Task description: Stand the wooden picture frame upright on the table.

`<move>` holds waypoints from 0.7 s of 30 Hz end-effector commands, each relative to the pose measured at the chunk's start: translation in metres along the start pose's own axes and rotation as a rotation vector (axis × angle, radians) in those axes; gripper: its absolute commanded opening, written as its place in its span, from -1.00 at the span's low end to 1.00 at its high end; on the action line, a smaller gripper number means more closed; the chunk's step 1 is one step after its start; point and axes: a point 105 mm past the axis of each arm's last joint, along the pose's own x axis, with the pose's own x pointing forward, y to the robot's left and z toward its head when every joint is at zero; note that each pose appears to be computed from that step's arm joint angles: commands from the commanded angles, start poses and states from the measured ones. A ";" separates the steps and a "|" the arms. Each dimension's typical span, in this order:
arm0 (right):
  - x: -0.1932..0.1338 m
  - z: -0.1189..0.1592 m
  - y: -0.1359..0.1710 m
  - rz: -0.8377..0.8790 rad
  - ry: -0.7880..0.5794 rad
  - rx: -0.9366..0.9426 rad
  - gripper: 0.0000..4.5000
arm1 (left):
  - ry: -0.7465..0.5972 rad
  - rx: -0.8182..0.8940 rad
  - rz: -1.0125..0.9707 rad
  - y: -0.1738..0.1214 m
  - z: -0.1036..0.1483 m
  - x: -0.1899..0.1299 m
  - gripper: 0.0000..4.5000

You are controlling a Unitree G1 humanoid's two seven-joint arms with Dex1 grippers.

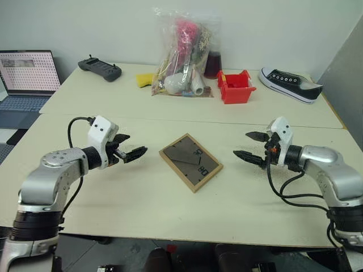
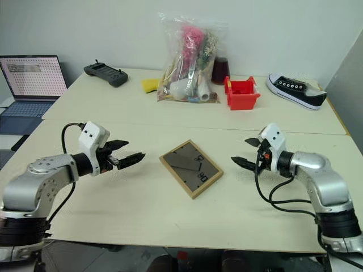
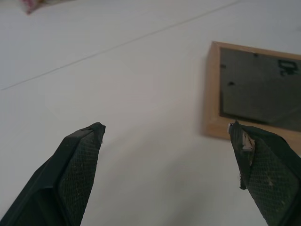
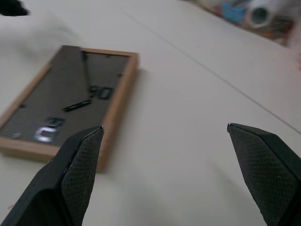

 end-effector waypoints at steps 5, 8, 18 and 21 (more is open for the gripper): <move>0.007 0.004 -0.010 0.035 0.007 -0.059 0.98 | -0.060 0.073 0.004 0.001 0.022 0.003 1.00; 0.012 0.002 -0.013 0.021 0.003 -0.057 0.98 | -0.056 0.071 0.012 0.000 0.021 0.003 1.00; 0.071 -0.009 -0.029 -0.141 -0.020 -0.068 0.15 | -0.025 -0.013 0.203 -0.007 -0.018 0.024 0.12; 0.082 -0.018 -0.019 -0.118 -0.019 -0.053 -0.19 | -0.025 -0.040 0.258 -0.014 -0.027 0.037 -0.19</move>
